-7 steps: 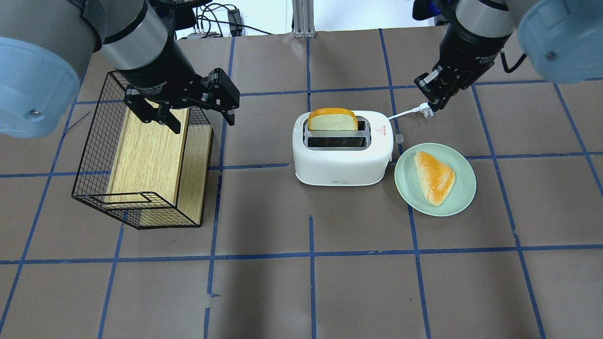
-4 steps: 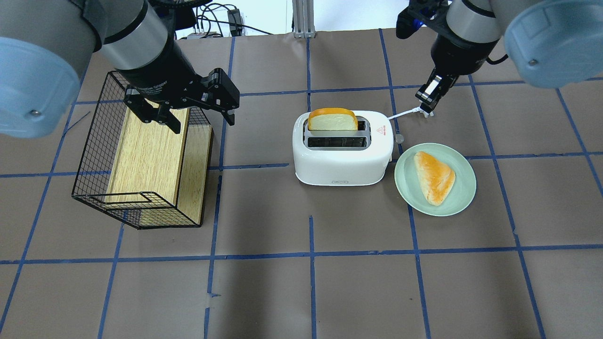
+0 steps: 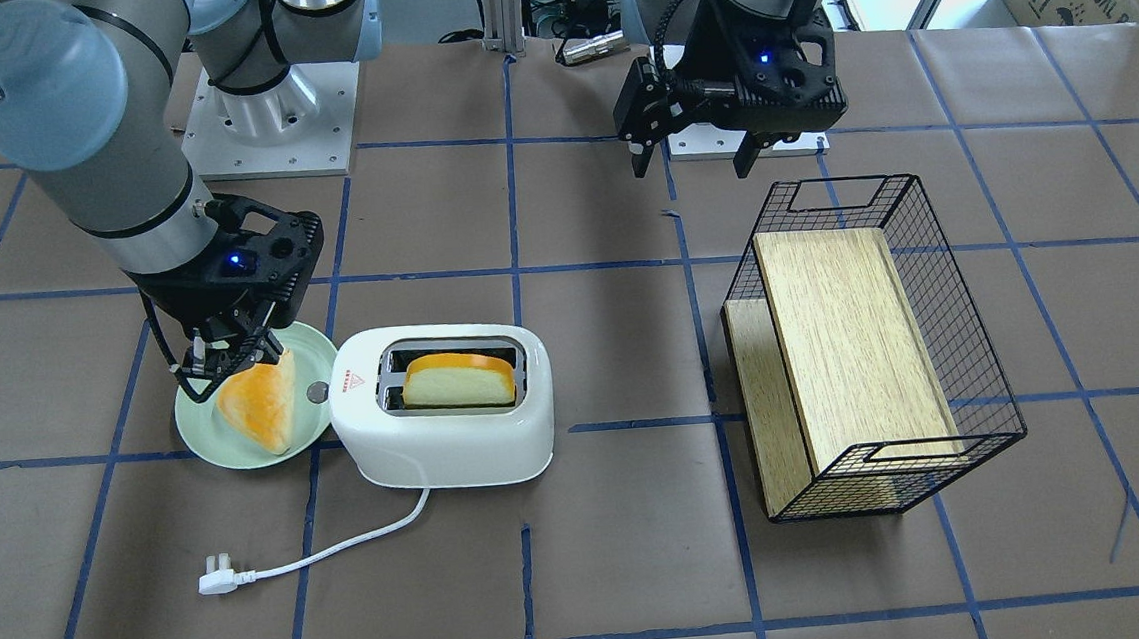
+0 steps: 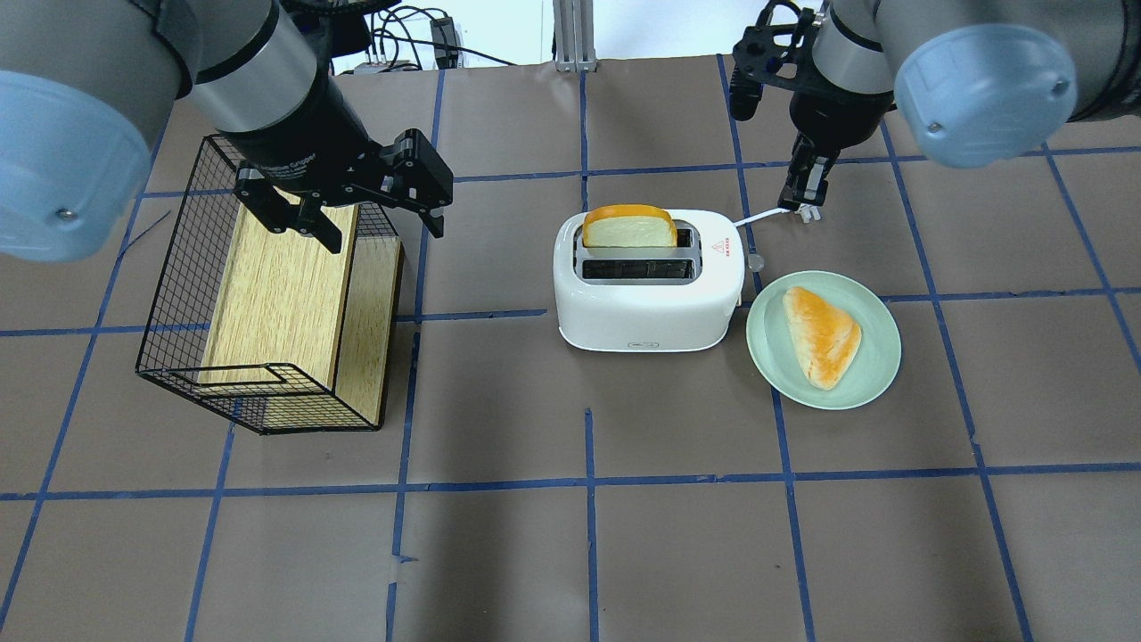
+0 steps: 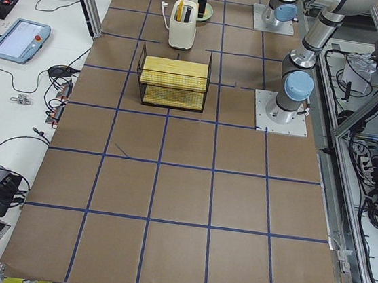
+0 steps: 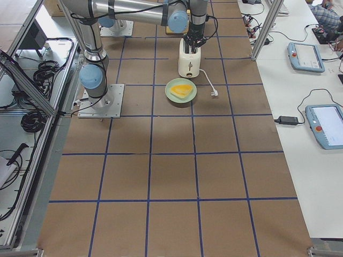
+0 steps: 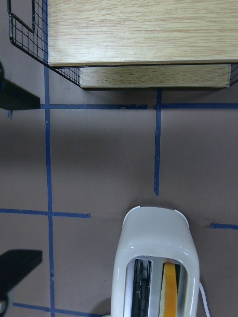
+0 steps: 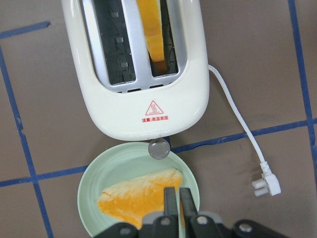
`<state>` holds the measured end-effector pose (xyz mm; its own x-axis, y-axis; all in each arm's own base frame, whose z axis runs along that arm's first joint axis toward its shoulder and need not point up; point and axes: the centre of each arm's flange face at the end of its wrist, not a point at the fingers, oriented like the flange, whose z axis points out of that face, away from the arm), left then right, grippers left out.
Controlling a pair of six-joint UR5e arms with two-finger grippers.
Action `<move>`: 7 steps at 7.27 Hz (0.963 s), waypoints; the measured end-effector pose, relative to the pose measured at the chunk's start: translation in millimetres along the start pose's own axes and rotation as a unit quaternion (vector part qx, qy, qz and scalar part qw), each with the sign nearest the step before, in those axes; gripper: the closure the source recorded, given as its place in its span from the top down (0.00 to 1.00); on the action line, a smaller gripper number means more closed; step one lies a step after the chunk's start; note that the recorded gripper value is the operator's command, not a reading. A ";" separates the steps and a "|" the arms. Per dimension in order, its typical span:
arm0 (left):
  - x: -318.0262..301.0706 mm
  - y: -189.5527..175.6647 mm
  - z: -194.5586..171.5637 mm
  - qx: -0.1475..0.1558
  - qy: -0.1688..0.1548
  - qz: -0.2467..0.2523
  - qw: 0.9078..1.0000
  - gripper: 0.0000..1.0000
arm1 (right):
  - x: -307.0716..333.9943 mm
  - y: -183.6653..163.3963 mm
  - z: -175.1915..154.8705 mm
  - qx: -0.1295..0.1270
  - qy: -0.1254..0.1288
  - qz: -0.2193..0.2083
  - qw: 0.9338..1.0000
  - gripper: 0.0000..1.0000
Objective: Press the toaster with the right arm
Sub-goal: 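Move the right gripper over the toaster lever beside the green plate, then lower the right gripper onto the toaster lever, pushing it down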
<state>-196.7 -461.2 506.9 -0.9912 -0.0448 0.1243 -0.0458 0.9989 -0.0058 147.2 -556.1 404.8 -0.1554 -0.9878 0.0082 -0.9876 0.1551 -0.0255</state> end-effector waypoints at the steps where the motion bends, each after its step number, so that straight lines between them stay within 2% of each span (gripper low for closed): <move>1: 0.0 0.0 0.0 0.000 0.000 0.000 1.000 1.00 | 1.5 1.1 13.5 -0.006 0.006 -0.033 0.999 0.16; 3: 0.0 0.0 0.0 0.000 0.000 0.000 1.000 1.00 | 5.4 2.5 41.7 -0.013 0.011 -0.072 0.997 0.16; 7: 0.0 0.0 0.0 0.000 0.000 0.000 1.000 1.00 | -4.2 2.2 76.1 -0.008 0.018 -0.077 0.997 0.16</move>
<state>-196.7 -461.2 506.9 -0.9912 -0.0448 0.1243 -0.0459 0.9989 -0.0058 147.5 -552.5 328.6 -0.0022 -0.9989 0.0459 -1.0000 0.0019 -0.0055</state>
